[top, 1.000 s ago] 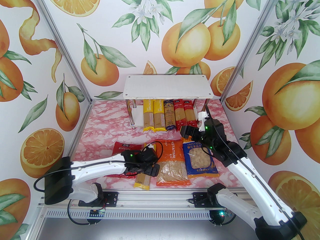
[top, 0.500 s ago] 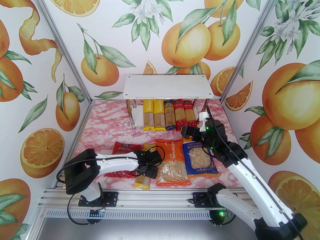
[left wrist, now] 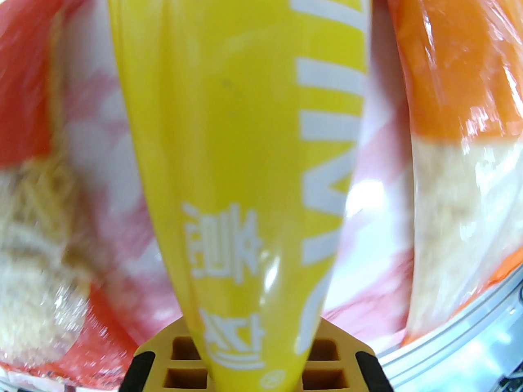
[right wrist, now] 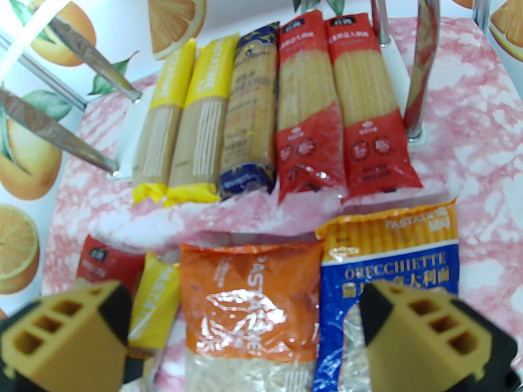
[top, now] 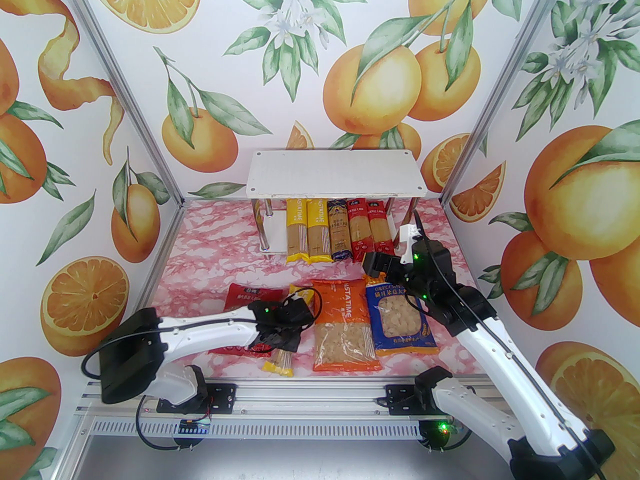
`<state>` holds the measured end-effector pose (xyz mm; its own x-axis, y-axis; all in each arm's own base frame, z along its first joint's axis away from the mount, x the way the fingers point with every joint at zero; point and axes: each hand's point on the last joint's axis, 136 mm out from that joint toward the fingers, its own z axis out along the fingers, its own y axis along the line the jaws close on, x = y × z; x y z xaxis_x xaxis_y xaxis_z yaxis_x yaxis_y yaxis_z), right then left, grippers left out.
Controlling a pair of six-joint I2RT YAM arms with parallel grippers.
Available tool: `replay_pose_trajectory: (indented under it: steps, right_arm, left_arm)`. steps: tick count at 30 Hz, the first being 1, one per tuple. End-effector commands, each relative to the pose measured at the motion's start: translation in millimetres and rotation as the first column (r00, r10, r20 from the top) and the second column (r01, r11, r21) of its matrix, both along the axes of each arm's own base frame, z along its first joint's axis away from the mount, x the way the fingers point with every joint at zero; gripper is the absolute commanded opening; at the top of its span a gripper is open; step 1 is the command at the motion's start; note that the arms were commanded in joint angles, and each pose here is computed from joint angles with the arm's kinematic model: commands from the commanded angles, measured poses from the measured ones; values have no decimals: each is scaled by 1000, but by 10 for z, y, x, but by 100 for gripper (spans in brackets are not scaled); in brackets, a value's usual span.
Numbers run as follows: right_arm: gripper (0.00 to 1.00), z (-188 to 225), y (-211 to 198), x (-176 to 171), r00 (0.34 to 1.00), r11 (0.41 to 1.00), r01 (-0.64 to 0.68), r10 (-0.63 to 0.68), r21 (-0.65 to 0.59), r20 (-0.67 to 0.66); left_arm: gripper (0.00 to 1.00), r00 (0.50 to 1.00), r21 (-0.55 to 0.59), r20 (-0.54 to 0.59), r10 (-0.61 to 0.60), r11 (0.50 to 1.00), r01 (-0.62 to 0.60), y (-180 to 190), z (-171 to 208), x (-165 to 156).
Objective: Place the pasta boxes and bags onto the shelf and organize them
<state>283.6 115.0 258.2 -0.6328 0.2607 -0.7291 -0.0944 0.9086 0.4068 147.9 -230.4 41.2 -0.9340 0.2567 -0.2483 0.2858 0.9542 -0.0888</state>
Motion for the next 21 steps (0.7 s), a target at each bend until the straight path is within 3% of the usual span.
replay_pose_trajectory:
  steps: [1, 13, 21]
  right_arm:
    - [98, -18, -67, 15, 1000, 1000, 27, -26, -16, 10]
    - [98, 28, -6, 124, 1000, 1000, 20, -20, -8, 7]
    - [97, 59, 89, 214, 1000, 1000, -9, 9, 4, -6]
  left_arm:
    - [0, 988, -103, 149, 32, 995, -16, -17, 445, 244]
    - [0, 952, -276, 282, 119, 960, -38, 176, 1417, 430]
    - [0, 922, -400, 353, 163, 917, -9, 107, 1807, 1025]
